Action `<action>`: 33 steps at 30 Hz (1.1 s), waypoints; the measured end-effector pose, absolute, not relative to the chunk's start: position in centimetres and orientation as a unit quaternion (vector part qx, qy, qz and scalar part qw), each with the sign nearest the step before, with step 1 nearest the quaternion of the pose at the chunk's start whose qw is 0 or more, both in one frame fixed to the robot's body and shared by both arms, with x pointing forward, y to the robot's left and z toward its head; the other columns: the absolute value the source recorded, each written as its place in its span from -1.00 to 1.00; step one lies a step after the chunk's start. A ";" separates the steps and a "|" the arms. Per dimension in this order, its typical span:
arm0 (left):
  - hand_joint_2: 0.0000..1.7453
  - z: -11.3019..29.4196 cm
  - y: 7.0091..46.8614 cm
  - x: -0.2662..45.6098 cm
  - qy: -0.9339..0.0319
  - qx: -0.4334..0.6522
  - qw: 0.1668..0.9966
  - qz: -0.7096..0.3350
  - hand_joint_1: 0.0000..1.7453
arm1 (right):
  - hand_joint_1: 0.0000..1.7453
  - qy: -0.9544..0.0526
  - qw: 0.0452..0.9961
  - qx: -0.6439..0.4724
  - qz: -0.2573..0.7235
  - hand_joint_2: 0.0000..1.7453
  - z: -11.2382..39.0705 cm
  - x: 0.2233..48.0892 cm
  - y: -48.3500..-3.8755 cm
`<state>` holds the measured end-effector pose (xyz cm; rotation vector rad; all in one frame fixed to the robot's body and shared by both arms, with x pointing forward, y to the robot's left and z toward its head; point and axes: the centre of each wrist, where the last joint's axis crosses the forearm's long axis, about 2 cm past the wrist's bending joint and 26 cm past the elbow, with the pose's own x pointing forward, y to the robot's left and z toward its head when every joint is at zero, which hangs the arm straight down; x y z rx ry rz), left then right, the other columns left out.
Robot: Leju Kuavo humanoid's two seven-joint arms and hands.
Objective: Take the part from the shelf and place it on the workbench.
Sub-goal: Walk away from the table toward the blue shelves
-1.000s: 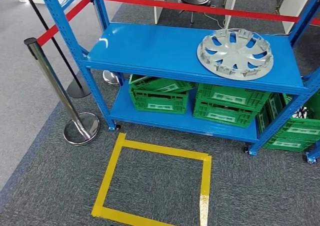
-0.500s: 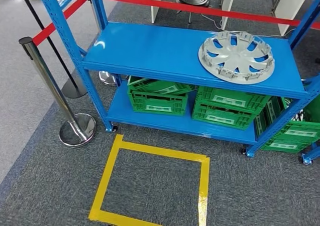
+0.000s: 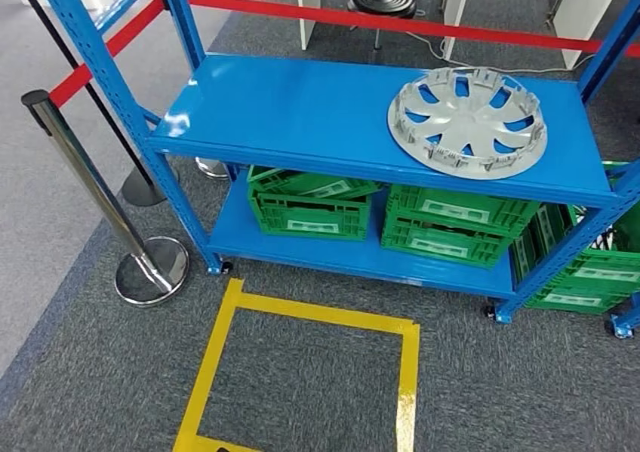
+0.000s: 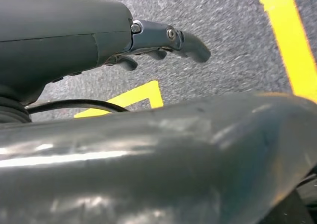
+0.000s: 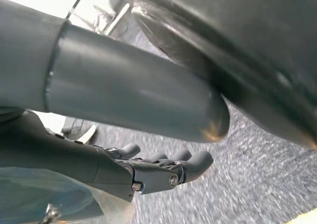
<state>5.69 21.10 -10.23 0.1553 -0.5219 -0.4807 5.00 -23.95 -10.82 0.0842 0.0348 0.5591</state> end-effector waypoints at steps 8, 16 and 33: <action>-1.00 -10.3 21.2 5.4 -0.252 0.076 0.935 -0.236 -1.00 | -1.00 0.019 0.960 0.043 0.277 -1.00 -10.8 4.9 -23.9; -1.00 -10.3 21.1 5.4 -0.252 0.075 0.935 -0.236 -1.00 | -1.00 0.015 0.960 0.043 0.278 -1.00 -10.8 5.4 -23.8; -1.00 -10.2 21.1 5.6 -0.254 0.075 0.935 -0.235 -1.00 | -1.00 0.019 0.959 0.042 0.279 -1.00 -10.8 5.0 -23.9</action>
